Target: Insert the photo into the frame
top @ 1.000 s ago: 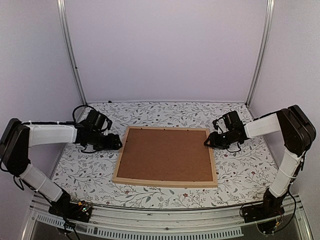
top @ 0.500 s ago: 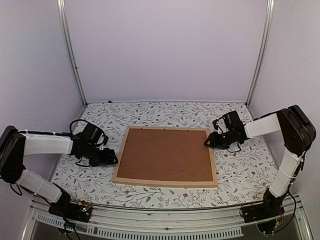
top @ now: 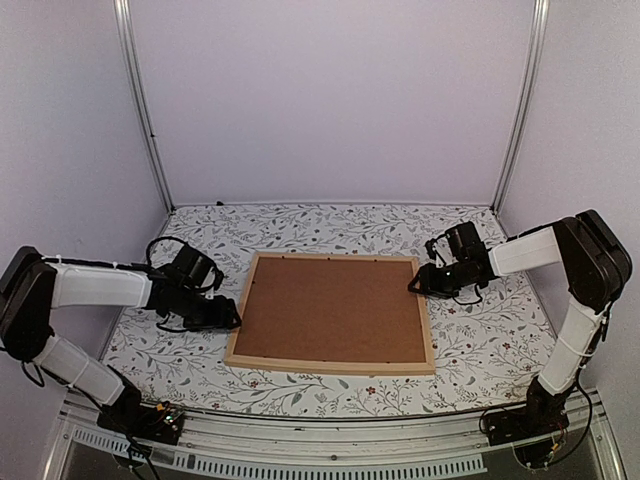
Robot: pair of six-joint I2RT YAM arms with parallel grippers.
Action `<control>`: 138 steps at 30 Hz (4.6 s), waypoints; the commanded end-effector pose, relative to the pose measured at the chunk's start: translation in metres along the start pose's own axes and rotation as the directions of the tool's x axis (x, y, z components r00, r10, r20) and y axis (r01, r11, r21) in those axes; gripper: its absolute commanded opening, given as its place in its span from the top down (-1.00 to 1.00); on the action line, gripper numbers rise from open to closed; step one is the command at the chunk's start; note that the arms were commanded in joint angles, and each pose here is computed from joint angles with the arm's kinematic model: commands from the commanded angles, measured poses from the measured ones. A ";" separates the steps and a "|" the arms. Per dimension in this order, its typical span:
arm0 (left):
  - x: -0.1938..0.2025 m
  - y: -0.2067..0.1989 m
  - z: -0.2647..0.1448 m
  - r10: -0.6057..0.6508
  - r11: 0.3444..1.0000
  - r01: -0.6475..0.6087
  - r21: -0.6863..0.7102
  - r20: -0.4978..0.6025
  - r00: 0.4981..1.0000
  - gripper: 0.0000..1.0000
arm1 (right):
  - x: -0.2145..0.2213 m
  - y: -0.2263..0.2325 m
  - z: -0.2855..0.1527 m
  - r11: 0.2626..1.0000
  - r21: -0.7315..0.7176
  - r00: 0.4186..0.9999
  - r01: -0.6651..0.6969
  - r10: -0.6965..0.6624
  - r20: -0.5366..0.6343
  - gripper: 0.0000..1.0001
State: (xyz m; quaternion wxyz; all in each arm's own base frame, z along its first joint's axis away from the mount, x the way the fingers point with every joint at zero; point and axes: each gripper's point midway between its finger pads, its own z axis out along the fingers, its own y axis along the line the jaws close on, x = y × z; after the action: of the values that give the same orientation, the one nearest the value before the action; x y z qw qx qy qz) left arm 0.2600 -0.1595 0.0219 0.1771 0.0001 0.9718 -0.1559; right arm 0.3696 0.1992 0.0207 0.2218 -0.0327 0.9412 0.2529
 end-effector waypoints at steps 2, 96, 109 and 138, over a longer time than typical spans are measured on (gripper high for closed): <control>0.019 -0.003 0.019 0.036 0.998 -0.039 -0.041 -0.069 0.997 -0.37 | 0.064 -0.020 0.017 0.998 0.058 0.980 -0.034 0.045 -0.196 0.11; -0.032 -0.039 0.037 0.074 0.993 -0.077 0.086 0.037 0.997 -0.01 | -0.051 -0.014 -0.047 0.987 0.157 1.000 -0.024 0.027 -0.016 0.11; 0.026 -0.094 0.015 0.098 0.973 -0.094 0.212 -0.010 0.995 0.06 | -0.059 -0.050 -0.056 0.940 0.338 0.998 0.038 -0.020 -0.055 0.09; 0.002 -0.081 0.026 0.151 0.988 -0.152 0.026 0.035 0.988 -0.81 | -0.033 -0.059 -0.036 0.865 0.483 0.984 0.140 -0.067 -0.166 0.11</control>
State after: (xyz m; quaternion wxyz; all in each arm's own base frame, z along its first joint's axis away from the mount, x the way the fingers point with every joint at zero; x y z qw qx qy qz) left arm 0.2623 -0.2386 0.0224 0.2085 0.0619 0.9639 -0.1536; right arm 0.3947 0.1274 0.0415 0.1741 -0.0365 0.9840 0.0101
